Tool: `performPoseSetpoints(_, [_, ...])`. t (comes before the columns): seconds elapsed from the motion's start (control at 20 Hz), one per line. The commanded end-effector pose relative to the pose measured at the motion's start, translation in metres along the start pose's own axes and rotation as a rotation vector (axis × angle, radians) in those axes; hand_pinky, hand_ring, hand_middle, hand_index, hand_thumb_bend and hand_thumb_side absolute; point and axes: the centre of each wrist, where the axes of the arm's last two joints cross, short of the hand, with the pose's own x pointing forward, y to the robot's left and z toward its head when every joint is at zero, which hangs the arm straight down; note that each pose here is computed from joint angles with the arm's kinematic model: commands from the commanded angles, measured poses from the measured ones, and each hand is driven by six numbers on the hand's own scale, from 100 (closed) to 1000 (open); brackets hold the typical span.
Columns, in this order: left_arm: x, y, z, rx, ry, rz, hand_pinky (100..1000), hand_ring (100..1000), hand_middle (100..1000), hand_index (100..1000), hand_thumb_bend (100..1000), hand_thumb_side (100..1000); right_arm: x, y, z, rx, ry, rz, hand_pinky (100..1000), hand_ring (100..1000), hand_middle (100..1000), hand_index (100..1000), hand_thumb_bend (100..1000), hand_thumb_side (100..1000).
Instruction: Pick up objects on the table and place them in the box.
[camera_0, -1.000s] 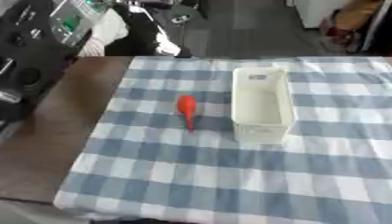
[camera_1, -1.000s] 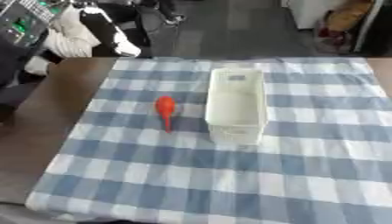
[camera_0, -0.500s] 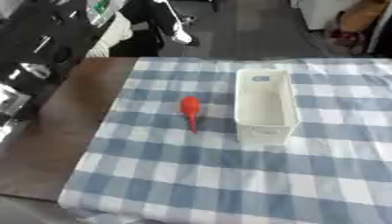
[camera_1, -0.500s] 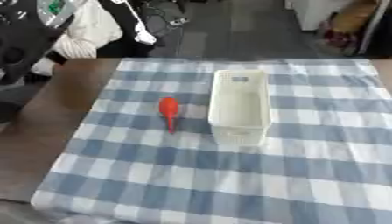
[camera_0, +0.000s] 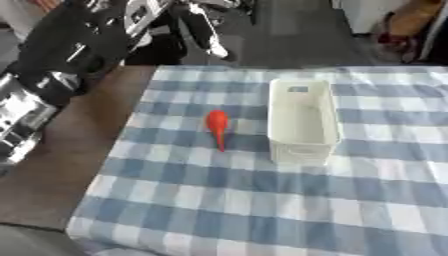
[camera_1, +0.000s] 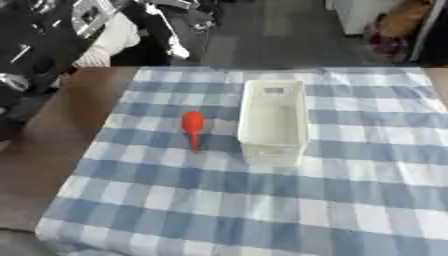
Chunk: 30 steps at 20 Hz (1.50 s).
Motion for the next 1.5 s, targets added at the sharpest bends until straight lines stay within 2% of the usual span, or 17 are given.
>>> performPoseSetpoints(0.05, [-0.008,0.004,0.005,-0.286,-0.203,-0.203,829,812,850,869,943,693,0.006,-0.005,-0.005,-0.015,-0.038,-0.002,480,481,597,714,100,861])
performPoseSetpoints(0.3, [-0.006,-0.008,-0.001,-0.332,-0.201,-0.216,832,817,855,869,908,623,0.006,-0.004,-0.006,-0.012,-0.040,-0.008,481,481,598,713,100,862])
performPoseSetpoints(0.4, [-0.005,-0.013,-0.003,-0.357,-0.198,-0.223,833,820,857,873,918,629,0.006,-0.004,-0.005,-0.009,-0.040,-0.010,481,481,598,713,100,863])
performPoseSetpoints(0.5, [-0.004,-0.018,-0.005,-0.381,-0.198,-0.226,834,821,859,876,934,652,0.006,-0.004,-0.006,-0.007,-0.041,-0.012,481,481,598,713,100,863])
performPoseSetpoints(0.55, [-0.004,-0.021,-0.006,-0.396,-0.199,-0.224,836,826,866,883,977,700,0.007,-0.004,-0.006,-0.007,-0.043,-0.013,481,481,598,713,100,863])
performPoseSetpoints(0.65, [-0.002,-0.031,-0.008,-0.429,-0.204,-0.214,834,825,867,888,1000,734,0.007,-0.003,-0.006,-0.007,-0.045,-0.016,482,481,598,713,100,862])
performPoseSetpoints(0.9, [0.007,-0.054,-0.017,-0.509,-0.235,-0.200,835,829,877,909,1000,769,0.008,-0.003,-0.007,-0.009,-0.048,-0.019,482,482,598,713,100,862])
performPoseSetpoints(0.95, [0.010,-0.056,-0.019,-0.524,-0.241,-0.204,837,834,885,910,989,720,0.008,-0.003,-0.007,-0.007,-0.048,-0.019,482,482,598,713,100,862])
performPoseSetpoints(1.0, [0.012,-0.059,-0.021,-0.538,-0.245,-0.209,836,832,882,910,1000,735,0.008,-0.003,-0.007,-0.007,-0.049,-0.019,482,482,598,713,100,862])
performPoseSetpoints(1.05, [0.013,-0.062,-0.021,-0.548,-0.248,-0.210,836,835,888,909,949,684,0.008,-0.003,-0.007,-0.008,-0.049,-0.020,483,482,598,713,100,860])
performPoseSetpoints(1.1, [0.015,-0.066,-0.022,-0.556,-0.251,-0.206,832,831,885,908,931,669,0.008,-0.004,-0.008,-0.010,-0.050,-0.020,483,482,598,713,100,861])
performPoseSetpoints(1.5, [0.018,-0.093,-0.019,-0.585,-0.257,-0.158,808,808,858,857,879,610,0.009,-0.004,-0.009,-0.016,-0.054,-0.025,483,482,598,713,100,860])
